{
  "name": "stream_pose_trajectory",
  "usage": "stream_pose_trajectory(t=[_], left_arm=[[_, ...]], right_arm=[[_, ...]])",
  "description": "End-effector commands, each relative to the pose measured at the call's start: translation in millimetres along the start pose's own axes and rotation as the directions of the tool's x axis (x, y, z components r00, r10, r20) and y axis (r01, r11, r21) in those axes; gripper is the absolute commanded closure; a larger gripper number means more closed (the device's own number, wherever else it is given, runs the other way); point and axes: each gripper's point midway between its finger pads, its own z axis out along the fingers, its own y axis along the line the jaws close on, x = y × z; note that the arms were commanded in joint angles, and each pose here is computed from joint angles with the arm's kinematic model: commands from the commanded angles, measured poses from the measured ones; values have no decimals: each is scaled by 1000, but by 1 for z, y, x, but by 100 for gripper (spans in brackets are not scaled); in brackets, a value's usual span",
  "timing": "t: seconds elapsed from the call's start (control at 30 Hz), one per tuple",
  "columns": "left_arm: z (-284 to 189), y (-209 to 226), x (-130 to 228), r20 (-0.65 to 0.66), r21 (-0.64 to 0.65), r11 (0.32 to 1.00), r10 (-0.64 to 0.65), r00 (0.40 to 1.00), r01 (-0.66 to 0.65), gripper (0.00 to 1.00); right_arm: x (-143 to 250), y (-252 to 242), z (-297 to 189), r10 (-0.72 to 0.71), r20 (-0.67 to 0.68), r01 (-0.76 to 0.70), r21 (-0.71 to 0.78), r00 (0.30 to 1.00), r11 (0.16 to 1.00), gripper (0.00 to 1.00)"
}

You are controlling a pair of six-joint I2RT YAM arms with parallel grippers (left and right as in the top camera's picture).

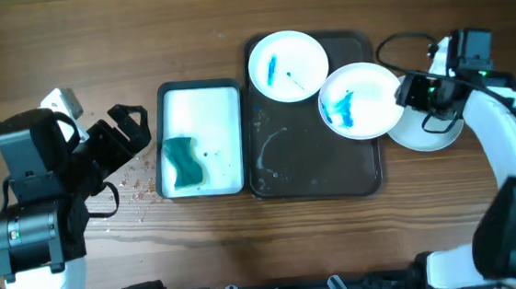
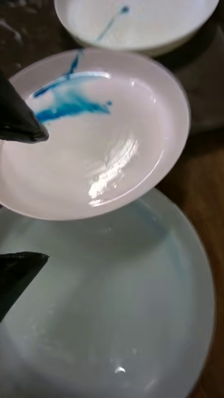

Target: Clean dirty plates on tray and stack at the side

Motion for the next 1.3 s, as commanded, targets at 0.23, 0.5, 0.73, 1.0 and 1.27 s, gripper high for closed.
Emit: stream_pose_trajectory(t=[0.23,0.5,0.73,1.0,1.27], left_arm=[[-3,-2,-4,10,10,1000,-7,1000,7,0],[-3,-2,-4,10,10,1000,-6,1000,6,0],[-3,-2,-4,10,9,1000,-7,1000,7,0],[4,-12,19,-115,67,998,-9,993,17,0],[64,25,89,-480,-188,966,67,874,-177,16]], right_arm=[[30,-12,51,9,-141,-7,11,990,1000,76],[42,-12,34,60,-172,-56,29,983,998,96],[71,37,-38,-63,-159,58,-40,985,998,96],[138,52,1,-25,-240,37,44,971,998,96],[125,61,14,-167,-159,166,-20,973,986,65]])
